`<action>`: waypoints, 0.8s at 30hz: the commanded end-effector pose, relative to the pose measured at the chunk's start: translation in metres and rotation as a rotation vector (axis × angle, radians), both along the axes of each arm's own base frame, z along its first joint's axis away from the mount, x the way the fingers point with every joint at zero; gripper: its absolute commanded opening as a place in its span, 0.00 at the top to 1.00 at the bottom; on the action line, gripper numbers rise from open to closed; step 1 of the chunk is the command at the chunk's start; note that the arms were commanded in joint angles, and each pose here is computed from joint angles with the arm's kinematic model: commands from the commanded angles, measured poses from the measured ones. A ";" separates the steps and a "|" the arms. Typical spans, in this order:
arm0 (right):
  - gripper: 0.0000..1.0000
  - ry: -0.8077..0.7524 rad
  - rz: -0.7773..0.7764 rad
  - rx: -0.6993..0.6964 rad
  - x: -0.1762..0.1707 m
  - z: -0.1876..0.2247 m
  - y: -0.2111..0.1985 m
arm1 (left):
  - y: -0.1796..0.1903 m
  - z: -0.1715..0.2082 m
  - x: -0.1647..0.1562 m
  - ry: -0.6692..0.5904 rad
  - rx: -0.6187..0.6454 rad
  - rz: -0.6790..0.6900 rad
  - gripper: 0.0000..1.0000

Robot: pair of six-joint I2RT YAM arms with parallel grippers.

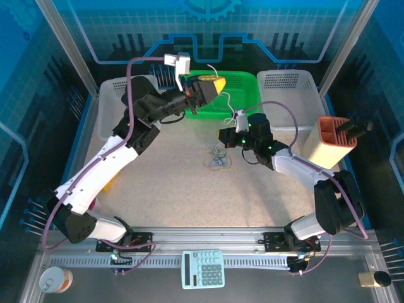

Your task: Untangle the cables

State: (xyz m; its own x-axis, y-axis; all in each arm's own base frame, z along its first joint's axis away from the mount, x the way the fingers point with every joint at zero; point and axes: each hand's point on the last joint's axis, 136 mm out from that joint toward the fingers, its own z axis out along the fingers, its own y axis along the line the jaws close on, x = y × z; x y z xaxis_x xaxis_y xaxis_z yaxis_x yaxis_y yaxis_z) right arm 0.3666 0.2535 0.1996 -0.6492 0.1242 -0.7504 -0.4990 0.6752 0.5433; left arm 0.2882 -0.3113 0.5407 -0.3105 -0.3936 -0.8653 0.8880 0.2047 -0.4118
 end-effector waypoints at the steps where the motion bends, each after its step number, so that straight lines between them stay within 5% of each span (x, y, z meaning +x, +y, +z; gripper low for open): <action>1: 0.98 0.003 0.019 -0.004 -0.008 -0.009 0.004 | 0.008 0.024 -0.011 -0.057 -0.037 0.017 1.00; 9: 0.98 0.002 0.013 -0.053 -0.025 -0.013 -0.009 | 0.011 0.024 -0.011 -0.075 -0.016 0.041 1.00; 11: 0.88 -0.001 0.004 -0.072 -0.031 -0.013 -0.015 | 0.011 0.022 -0.009 -0.077 -0.008 0.056 1.00; 15: 0.45 -0.012 -0.032 -0.143 -0.048 -0.015 -0.035 | 0.013 0.019 -0.006 -0.076 0.006 0.079 1.00; 17: 0.35 -0.021 -0.048 -0.172 -0.057 -0.017 -0.045 | 0.014 0.020 -0.005 -0.080 0.007 0.083 1.00; 24: 0.25 -0.095 -0.076 -0.192 -0.082 -0.008 -0.065 | 0.016 0.022 -0.006 -0.077 0.007 0.082 1.00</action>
State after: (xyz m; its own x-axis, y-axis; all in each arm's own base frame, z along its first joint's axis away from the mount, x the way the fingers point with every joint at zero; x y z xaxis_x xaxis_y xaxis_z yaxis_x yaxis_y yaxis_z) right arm 0.2949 0.1964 0.1998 -0.5789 0.0557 -0.8135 -0.4868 0.7767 0.3997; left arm 0.2960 -0.3084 0.5347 -0.2805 -0.3774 -0.8826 0.8766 0.2739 -0.3957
